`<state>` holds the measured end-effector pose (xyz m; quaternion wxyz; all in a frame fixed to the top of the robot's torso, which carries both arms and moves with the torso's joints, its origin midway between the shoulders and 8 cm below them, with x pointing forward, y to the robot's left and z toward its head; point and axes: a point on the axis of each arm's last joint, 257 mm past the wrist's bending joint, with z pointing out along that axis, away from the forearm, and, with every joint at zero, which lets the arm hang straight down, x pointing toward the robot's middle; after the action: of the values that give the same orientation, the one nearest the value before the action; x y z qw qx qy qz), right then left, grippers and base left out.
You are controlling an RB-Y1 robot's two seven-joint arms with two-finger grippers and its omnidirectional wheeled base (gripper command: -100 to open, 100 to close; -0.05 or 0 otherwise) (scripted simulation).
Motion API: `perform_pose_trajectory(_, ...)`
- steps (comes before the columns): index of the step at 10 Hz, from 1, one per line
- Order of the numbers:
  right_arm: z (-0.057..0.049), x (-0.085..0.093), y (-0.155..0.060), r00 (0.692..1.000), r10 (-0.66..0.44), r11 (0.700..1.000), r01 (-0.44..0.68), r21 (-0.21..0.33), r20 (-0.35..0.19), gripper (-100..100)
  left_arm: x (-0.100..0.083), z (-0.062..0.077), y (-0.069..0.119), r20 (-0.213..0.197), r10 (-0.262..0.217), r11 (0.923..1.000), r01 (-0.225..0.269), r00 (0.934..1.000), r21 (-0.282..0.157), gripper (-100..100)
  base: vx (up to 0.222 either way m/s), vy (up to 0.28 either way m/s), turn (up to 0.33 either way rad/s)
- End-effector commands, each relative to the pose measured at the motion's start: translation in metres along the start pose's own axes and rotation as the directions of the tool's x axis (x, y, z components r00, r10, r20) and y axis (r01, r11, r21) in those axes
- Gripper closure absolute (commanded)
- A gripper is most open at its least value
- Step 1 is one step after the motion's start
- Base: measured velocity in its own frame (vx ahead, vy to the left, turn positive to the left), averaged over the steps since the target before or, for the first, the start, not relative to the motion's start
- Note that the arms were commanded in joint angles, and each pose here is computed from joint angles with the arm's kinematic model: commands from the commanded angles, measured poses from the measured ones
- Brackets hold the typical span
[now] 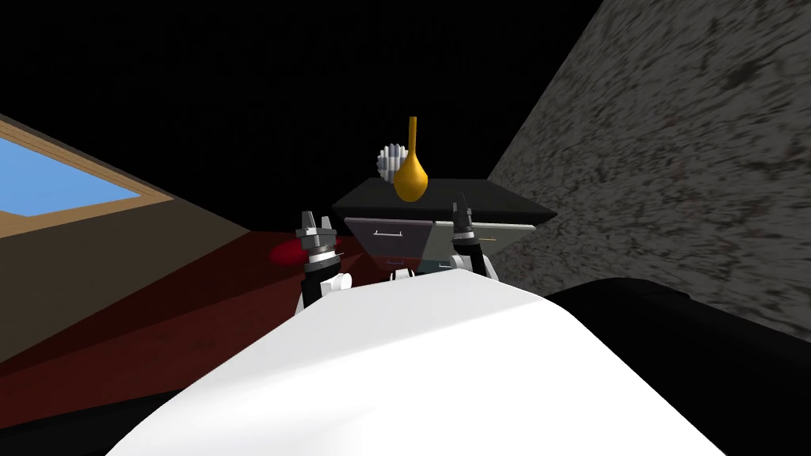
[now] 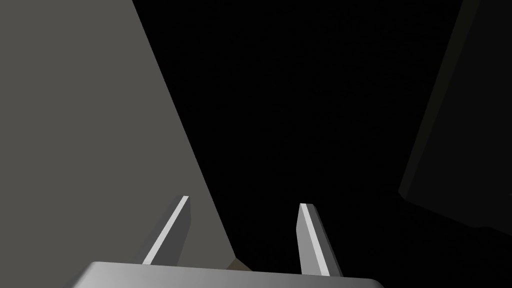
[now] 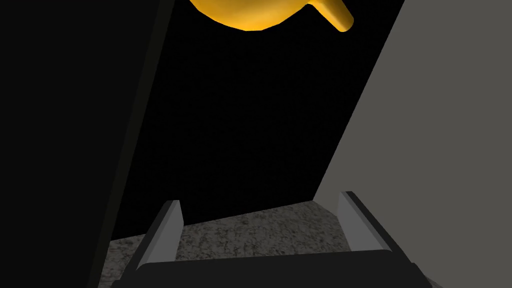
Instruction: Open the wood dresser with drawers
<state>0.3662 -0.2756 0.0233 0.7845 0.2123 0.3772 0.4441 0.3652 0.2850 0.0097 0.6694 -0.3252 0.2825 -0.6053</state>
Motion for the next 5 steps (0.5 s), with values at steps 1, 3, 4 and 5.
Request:
perform_pose_trajectory(1,0.0039,0.0088,0.0035,0.993,-0.112,0.993,0.111,-0.036,-0.024,-100,0.0,0.0,0.0,0.0,0.0,1.0,0.0,1.0,0.0,0,0.006,0.093,-0.158)
perform_pose_trajectory(3,0.0057,0.0132,0.0054,0.983,-0.181,0.982,0.179,-0.055,-0.032,-100,0.0,0.0,0.0,0.0,0.0,1.0,0.0,1.0,0.0,0,0.017,0.063,-0.063)
perform_pose_trajectory(4,0.0057,0.0132,0.0054,0.981,-0.193,0.98,0.191,-0.056,-0.031,-100,0.0,0.0,0.0,0.0,0.0,1.0,0.0,1.0,0.0,0,0.009,0.056,-0.061)
perform_pose_trajectory(5,0.0076,0.0179,0.0073,0.969,-0.246,0.967,0.243,-0.076,-0.037,-100,0.0,0.0,0.0,0.0,0.0,1.0,0.0,1.0,0.0,0,0.01,0.072,-0.119)
